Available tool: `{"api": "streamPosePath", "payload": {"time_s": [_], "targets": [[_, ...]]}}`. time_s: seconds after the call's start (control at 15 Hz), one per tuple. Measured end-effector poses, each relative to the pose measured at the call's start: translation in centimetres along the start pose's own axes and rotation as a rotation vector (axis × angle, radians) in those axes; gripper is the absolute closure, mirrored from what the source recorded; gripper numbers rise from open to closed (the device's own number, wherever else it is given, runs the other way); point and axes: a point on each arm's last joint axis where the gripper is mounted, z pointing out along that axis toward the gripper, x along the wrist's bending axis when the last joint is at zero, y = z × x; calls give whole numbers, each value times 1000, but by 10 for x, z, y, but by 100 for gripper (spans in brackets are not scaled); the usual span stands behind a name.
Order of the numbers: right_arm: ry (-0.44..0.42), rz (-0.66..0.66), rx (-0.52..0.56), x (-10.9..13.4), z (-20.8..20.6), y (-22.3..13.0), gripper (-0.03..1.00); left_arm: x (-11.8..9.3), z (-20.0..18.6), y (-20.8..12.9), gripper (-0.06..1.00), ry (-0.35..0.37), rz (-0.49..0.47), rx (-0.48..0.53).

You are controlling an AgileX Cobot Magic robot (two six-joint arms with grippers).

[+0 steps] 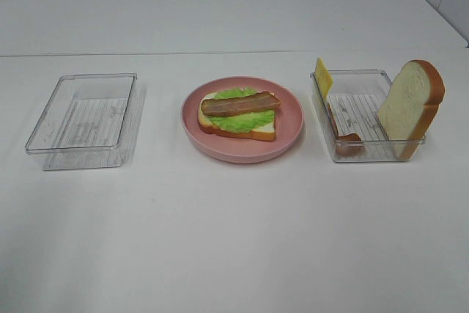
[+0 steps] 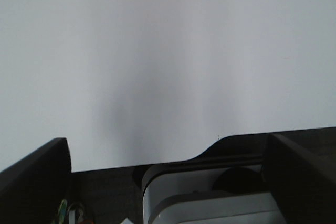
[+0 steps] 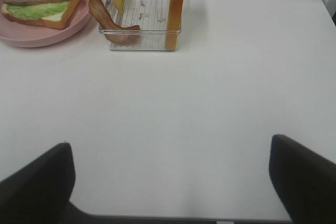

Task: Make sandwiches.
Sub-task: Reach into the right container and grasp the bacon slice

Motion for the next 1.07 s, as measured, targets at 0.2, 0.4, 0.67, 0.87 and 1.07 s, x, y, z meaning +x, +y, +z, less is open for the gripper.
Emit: {"api": "streamPosePath", "payload": {"time_s": [0.2,0.4,0.67,0.87,1.07], "targets": [[0,0,0,0,0,0,0,8,-27,-30,4,-58,21,-202],[0,0,0,0,0,0,0,14,-53,-55,4,-101,112,-411],[0,0,0,0,0,0,0,15,-57,-64,4,-99,254,-438],[0,0,0,0,0,0,0,16,-49,-70,4,-85,295,-377],[0,0,0,0,0,0,0,20,-58,-82,4,-102,281,-471]]}}
